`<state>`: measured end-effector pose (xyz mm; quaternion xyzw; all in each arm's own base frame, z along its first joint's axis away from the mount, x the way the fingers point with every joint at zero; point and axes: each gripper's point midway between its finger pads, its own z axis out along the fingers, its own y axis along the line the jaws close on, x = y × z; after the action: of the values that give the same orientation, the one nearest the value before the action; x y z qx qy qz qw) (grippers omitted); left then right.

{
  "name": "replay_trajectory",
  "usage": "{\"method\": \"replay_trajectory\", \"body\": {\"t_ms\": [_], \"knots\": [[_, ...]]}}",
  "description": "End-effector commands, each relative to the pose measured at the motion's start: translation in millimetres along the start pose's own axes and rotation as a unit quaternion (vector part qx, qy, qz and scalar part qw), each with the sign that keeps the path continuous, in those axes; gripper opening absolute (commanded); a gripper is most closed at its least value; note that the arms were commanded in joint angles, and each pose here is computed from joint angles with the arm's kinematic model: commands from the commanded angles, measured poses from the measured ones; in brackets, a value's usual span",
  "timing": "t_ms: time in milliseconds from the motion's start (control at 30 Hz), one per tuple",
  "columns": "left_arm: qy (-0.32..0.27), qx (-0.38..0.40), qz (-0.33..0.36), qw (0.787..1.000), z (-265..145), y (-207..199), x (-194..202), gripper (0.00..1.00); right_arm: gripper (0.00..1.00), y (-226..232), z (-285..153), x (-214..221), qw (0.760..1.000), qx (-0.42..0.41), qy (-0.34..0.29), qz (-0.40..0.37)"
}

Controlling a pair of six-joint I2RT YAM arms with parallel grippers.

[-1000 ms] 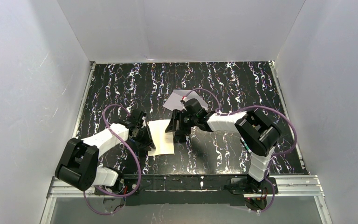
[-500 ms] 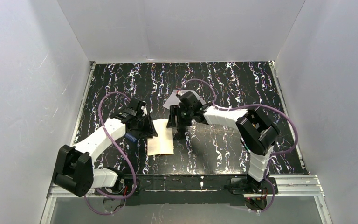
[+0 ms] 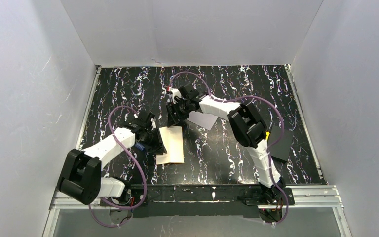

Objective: Place the letter into the envelope and seal it

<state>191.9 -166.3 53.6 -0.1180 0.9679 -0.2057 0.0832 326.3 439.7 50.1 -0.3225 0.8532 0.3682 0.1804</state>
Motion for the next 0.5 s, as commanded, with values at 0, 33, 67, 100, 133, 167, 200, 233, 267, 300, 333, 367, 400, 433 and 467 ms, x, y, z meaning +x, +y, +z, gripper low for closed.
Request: {"method": "replay_trajectory", "body": {"t_ms": [0,33,67,100,133,167,200,233,267,300,333,367,400,433,467], "knots": [[0.024,-0.018,-0.01,1.0,7.8,8.8,8.7,0.21,0.66,16.3,-1.6,16.4,0.994,-0.079,0.061,-0.055],[0.027,-0.034,-0.011,0.999,8.9,14.3,9.4,0.2,0.66,15.9,-1.2,21.8,0.992,-0.086,0.074,-0.06],[0.027,-0.046,-0.009,0.999,9.9,18.6,8.6,0.19,0.66,15.9,-2.1,31.3,0.989,-0.094,0.093,-0.062],[0.028,-0.059,-0.007,0.998,11.1,23.1,8.1,0.17,0.67,16.3,-2.5,38.0,0.987,-0.105,0.105,-0.068],[0.03,-0.073,-0.003,0.997,12.4,28.7,8.4,0.14,0.67,15.7,-1.9,46.2,0.984,-0.114,0.118,-0.071],[0.028,-0.089,0.002,0.996,13.2,35.4,7.6,0.11,0.67,15.4,-2.7,54.3,0.981,-0.122,0.13,-0.075],[0.028,-0.105,0.007,0.994,14.0,41.8,7.5,0.1,0.68,17.0,-3.4,60.8,0.978,-0.135,0.14,-0.078],[0.029,-0.119,0.013,0.992,14.1,47.4,7.0,0.08,0.68,18.9,-4.5,67.2,0.975,-0.146,0.15,-0.079],[0.032,-0.13,0.018,0.991,14.9,51.8,6.9,0.06,0.68,18.6,-5.0,73.3,0.972,-0.153,0.16,-0.079],[0.036,-0.14,0.023,0.989,15.7,55.7,7.1,0.05,0.68,19.0,-5.4,76.9,0.97,-0.158,0.166,-0.079],[0.038,-0.147,0.027,0.988,16.4,58.3,7.3,0.04,0.68,19.9,-5.1,79.9,0.968,-0.165,0.171,-0.077],[0.041,-0.15,0.029,0.987,17.3,59.8,7.5,0.02,0.67,20.3,-5.2,82.6,0.967,-0.17,0.176,-0.076],[0.042,-0.154,0.031,0.987,18.1,61.2,7.2,0.02,0.67,20.2,-5.2,85.7,0.965,-0.175,0.182,-0.076],[0.042,-0.156,0.032,0.986,18.5,62.4,7.0,0.02,0.67,19.5,-4.6,87.6,0.964,-0.176,0.185,-0.075],[0.042,-0.159,0.033,0.986,18.8,63.5,6.8,0.02,0.66,19.3,-4.2,89.6,0.963,-0.178,0.188,-0.073]]}}
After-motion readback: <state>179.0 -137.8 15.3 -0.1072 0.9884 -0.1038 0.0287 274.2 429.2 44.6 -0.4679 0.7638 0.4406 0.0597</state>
